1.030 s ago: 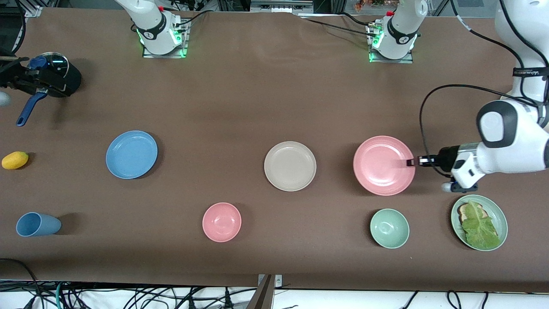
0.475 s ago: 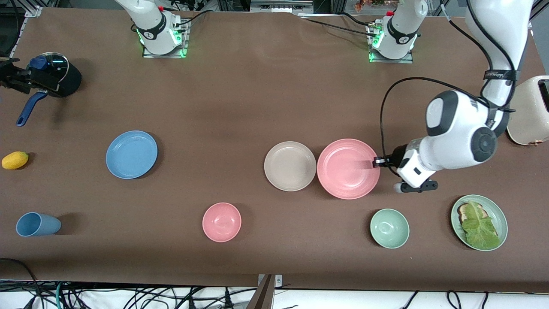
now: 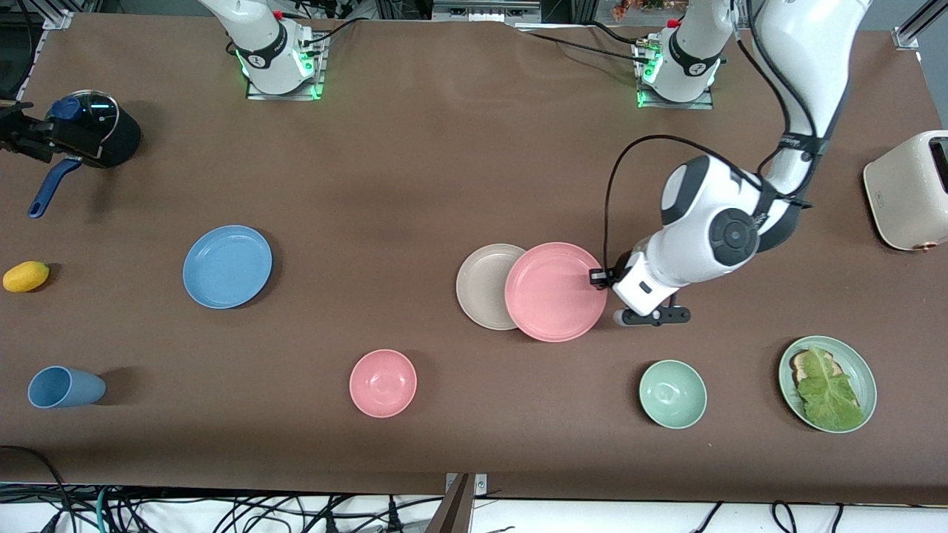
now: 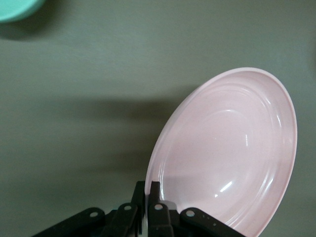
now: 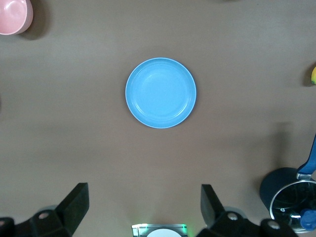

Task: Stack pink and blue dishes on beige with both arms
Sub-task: 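Lift the pink plate with the left gripper and carry it over the beige plate, then lower the pink plate onto the beige plate and open the left gripper, then withdraw the left gripper while the right gripper reaches the blue plate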

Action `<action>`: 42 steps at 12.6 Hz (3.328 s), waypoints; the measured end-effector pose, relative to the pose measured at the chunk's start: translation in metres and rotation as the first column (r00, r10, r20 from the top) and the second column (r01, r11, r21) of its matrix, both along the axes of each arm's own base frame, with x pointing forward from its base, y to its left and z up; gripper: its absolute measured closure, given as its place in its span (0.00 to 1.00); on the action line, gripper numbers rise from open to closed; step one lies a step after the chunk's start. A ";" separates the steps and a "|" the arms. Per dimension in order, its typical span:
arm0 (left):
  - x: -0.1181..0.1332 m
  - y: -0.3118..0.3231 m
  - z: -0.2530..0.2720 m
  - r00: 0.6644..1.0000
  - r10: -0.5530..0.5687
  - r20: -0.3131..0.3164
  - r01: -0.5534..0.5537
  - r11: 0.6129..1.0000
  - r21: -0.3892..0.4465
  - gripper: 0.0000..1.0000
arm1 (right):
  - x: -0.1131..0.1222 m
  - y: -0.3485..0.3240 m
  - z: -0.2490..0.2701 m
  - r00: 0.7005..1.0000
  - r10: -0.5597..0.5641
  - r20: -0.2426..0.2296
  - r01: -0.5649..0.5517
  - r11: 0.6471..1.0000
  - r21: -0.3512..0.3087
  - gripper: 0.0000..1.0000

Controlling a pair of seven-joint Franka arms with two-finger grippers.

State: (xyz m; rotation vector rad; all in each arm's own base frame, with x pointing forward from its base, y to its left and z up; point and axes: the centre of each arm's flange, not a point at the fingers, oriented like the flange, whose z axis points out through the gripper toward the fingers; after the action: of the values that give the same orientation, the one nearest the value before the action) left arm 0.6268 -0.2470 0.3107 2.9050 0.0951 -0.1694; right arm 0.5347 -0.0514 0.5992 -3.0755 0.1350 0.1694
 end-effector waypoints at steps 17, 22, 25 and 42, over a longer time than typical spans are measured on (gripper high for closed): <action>-0.023 -0.081 -0.072 0.996 -0.041 0.084 0.037 0.998 0.055 0.94 | 0.001 -0.006 -0.003 1.000 -0.001 -0.002 0.001 0.999 0.036 0.00; -0.023 -0.084 -0.071 0.996 -0.035 0.084 0.031 0.998 0.054 0.84 | 0.001 -0.008 -0.004 1.000 -0.003 -0.002 0.003 0.999 0.037 0.00; -0.021 -0.084 -0.067 0.995 -0.034 0.092 0.029 0.998 0.051 0.53 | 0.001 -0.008 -0.004 1.000 -0.003 -0.002 0.003 0.999 0.037 0.00; 0.069 0.170 0.112 0.948 -0.310 0.073 0.295 0.941 0.167 0.00 | 0.029 -0.016 -0.076 0.993 0.020 -0.119 -0.029 0.996 -0.081 0.00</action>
State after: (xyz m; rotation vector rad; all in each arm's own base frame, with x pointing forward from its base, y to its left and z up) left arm 0.6956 -0.0769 0.4225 3.0592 -0.3748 -0.0721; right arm 0.5636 -0.0679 0.5228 -3.1501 0.1124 0.3559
